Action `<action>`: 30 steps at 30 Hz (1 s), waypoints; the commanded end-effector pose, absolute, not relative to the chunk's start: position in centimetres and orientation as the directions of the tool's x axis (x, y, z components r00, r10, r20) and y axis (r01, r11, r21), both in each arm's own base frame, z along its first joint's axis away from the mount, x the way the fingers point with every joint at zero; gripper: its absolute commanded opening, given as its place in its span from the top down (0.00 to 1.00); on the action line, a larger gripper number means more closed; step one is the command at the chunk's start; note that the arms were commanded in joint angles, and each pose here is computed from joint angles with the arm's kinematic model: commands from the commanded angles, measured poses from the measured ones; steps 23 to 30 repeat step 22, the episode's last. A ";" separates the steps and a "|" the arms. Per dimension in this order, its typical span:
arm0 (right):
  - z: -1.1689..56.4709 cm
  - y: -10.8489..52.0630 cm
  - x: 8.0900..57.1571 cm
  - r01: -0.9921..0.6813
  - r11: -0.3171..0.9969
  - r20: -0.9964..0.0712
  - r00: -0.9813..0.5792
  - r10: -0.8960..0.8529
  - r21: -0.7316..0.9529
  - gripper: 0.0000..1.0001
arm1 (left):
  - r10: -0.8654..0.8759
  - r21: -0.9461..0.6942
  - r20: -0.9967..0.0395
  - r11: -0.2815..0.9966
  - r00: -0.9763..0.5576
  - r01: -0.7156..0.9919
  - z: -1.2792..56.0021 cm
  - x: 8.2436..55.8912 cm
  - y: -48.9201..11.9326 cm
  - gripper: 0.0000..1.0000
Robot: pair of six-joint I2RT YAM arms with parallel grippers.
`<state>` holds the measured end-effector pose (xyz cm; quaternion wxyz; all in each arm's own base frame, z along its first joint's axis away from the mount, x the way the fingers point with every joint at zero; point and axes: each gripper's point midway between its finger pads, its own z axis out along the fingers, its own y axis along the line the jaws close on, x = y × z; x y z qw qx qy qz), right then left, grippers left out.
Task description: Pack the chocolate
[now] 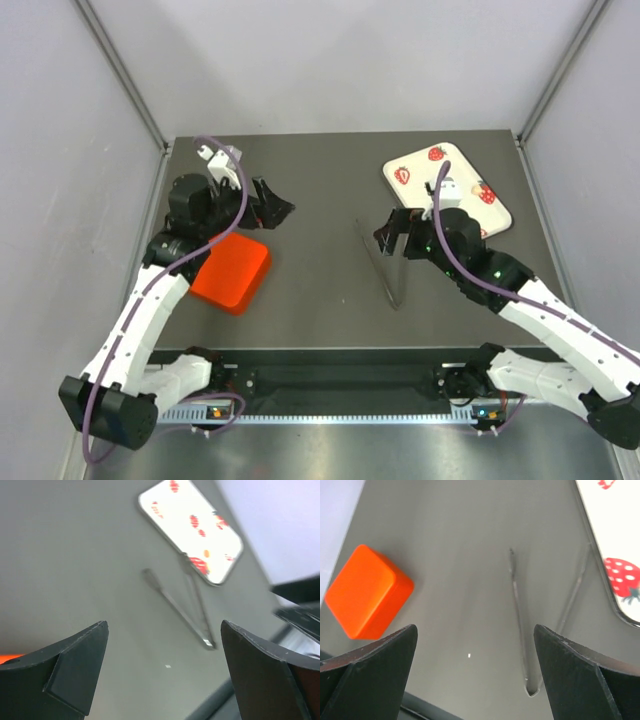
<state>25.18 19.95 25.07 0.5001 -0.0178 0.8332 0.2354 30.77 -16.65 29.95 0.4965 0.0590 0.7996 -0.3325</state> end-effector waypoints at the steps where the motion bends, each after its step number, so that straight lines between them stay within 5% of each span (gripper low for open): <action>1: 29.1 18.8 26.3 -0.239 0.901 -0.882 -0.402 0.247 0.362 0.00 | -0.269 -0.535 -0.830 0.631 -0.490 0.561 31.9 29.1 -19.2 0.01; 30: 34.0 15.7 26.5 -0.199 0.939 -0.938 -0.262 0.226 0.282 0.00 | -0.283 -0.523 -0.848 0.580 -0.447 0.625 34.5 26.7 -19.3 0.01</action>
